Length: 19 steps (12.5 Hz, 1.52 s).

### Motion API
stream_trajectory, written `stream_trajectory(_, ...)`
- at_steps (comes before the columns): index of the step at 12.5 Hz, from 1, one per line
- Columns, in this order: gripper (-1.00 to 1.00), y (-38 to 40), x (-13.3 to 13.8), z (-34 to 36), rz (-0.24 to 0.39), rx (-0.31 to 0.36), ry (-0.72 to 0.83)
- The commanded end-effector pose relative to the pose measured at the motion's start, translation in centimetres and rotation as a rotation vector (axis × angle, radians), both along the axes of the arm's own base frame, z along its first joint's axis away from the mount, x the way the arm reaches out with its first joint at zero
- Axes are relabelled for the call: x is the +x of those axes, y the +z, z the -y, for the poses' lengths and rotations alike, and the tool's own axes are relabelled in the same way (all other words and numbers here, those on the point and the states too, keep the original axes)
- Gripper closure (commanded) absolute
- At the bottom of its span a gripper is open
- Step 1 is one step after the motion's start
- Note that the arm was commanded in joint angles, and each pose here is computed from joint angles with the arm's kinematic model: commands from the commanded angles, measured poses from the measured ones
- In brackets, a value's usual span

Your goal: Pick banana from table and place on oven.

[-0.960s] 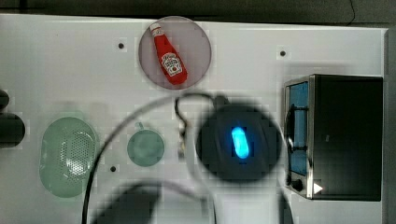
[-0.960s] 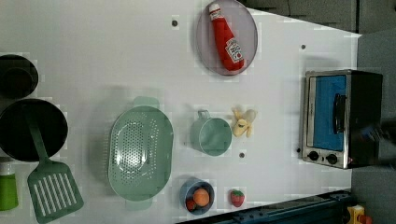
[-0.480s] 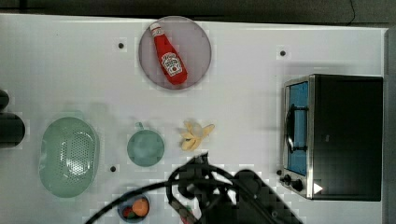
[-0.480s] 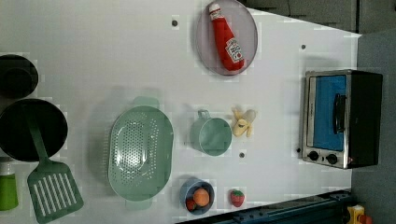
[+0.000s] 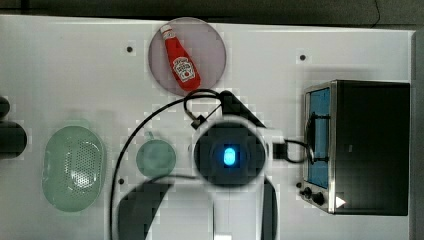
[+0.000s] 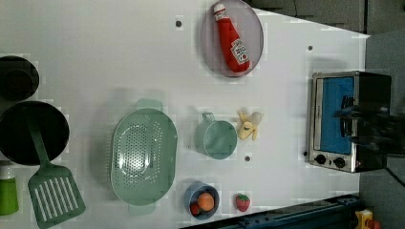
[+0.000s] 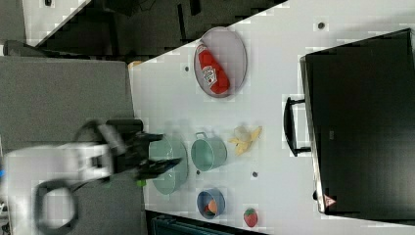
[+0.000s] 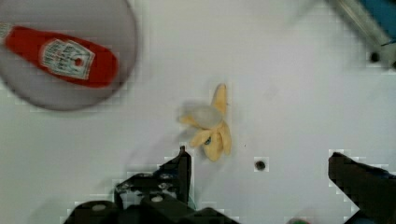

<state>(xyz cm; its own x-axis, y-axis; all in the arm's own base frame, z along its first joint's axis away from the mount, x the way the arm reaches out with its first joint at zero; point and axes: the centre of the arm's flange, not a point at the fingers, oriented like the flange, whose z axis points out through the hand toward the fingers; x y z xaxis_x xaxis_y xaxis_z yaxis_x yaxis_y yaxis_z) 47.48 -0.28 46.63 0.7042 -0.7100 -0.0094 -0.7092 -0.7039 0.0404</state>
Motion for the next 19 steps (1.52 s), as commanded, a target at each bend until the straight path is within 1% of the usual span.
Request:
stream_trajectory(1,-1.0,-5.1,0.9,-0.4,-0.006,0.006,0.014)
stream_trajectory(5,-1.0,-14.7,2.0,-0.8,-0.03,0.011,0.024)
stream_trajectory(9,-1.0,-22.9,1.3,-1.5,-0.062,0.017,0.038)
stream_trajectory(12,-1.0,-27.3,0.4,-3.0,-0.077,0.028,0.067)
stream_trajectory(16,-1.0,-30.4,-0.1,-3.6,-0.07,0.036,0.077)
stream_trajectory(17,-0.93,-30.8,-0.4,-3.6,-0.079,0.037,0.076)
stream_trajectory(18,-0.7,-31.0,-0.6,-3.6,-0.083,0.037,0.076)
stream_trajectory(19,-0.43,-30.9,-0.5,-3.6,-0.074,0.037,0.076)
